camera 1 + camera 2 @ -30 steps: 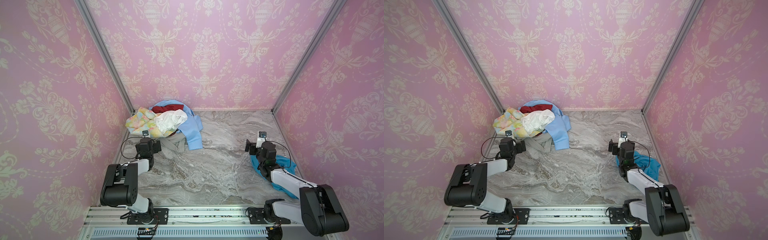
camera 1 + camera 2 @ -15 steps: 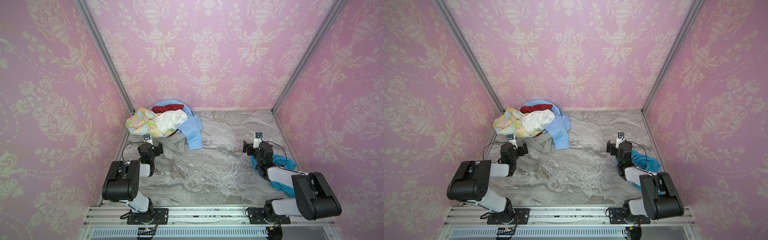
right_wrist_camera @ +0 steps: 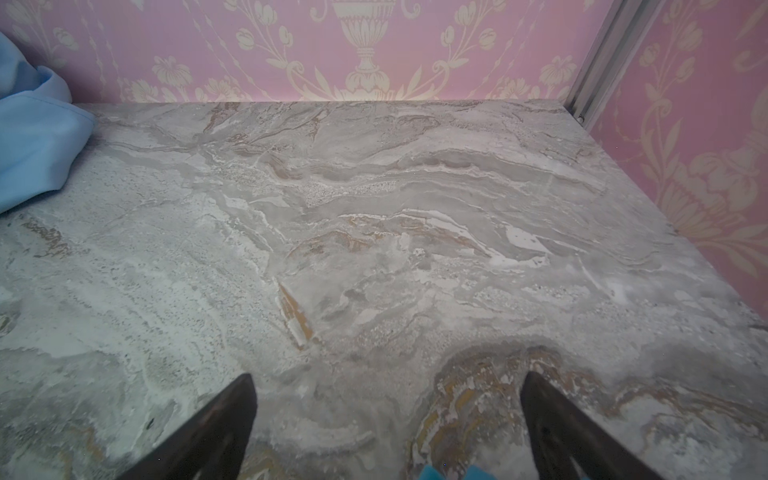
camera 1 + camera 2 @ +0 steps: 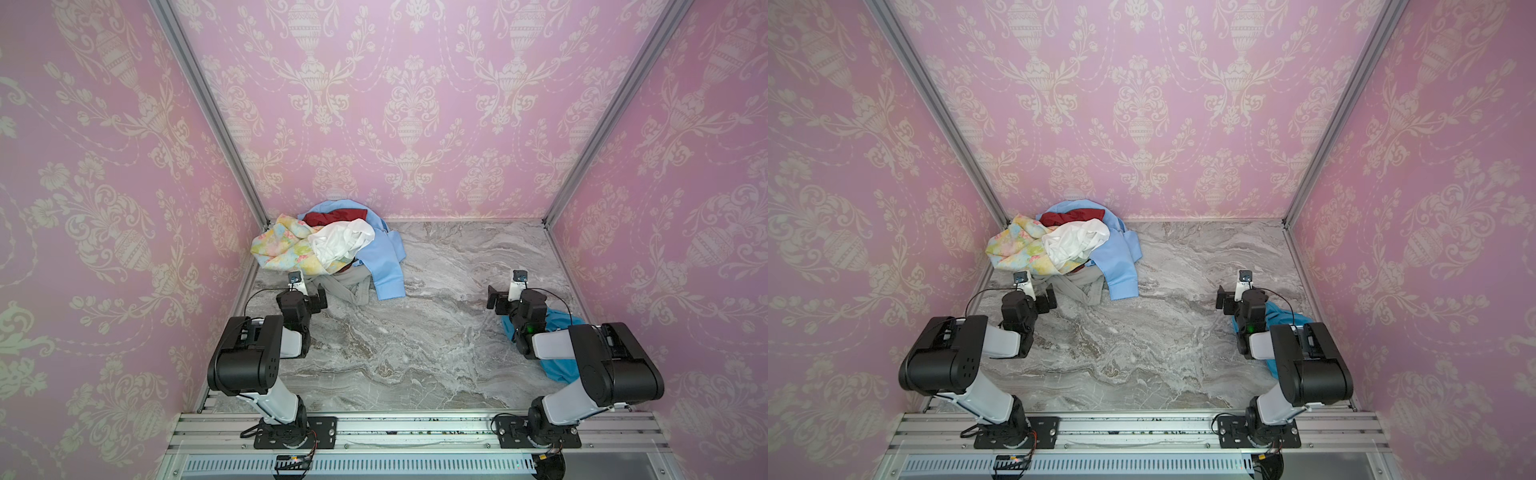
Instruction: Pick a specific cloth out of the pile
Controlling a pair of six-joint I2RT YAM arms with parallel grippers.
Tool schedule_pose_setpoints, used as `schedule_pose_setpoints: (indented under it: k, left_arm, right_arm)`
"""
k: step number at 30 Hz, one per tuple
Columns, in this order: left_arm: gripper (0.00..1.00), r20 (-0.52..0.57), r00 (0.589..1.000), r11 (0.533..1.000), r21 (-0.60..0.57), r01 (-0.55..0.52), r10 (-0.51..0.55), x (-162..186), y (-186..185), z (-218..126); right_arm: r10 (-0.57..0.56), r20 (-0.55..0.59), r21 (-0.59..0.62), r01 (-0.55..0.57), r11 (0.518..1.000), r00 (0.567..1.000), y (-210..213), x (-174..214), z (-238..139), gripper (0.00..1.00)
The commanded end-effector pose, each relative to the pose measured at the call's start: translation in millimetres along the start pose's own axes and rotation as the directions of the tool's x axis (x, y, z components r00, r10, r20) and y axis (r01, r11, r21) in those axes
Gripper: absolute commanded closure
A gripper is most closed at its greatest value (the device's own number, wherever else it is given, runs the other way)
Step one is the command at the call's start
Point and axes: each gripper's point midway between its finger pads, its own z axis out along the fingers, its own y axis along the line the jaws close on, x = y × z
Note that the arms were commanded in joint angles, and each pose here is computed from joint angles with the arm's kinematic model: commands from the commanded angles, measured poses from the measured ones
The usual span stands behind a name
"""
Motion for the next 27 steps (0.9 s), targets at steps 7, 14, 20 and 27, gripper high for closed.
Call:
schedule_pose_setpoints:
  k: [7,14,20,27]
  left_arm:
    - [0.01,0.016,1.000,1.000,0.009,-0.019,0.019,-2.1,-3.0,-0.9]
    - [0.01,0.016,1.000,1.000,0.010,-0.019,0.019,-2.1,-3.2,-0.9]
    - [0.01,0.016,1.000,1.000,0.008,-0.019,0.019,-2.2,-3.1,-0.9]
    - [0.01,0.016,1.000,1.000,0.009,-0.019,0.019,-2.3,-3.0,-1.0]
  right_arm:
    - [0.023,0.042,-0.036,-0.021,0.999,0.999,6.5,-13.3,0.7,0.00]
    - [0.023,0.041,-0.037,-0.021,0.999,0.999,6.7,-13.3,0.8,0.00]
    - [0.019,0.036,-0.038,-0.017,0.999,0.999,7.6,-14.0,2.1,0.00]
    - [0.017,0.037,-0.039,-0.016,0.999,0.999,8.0,-13.7,1.8,0.00]
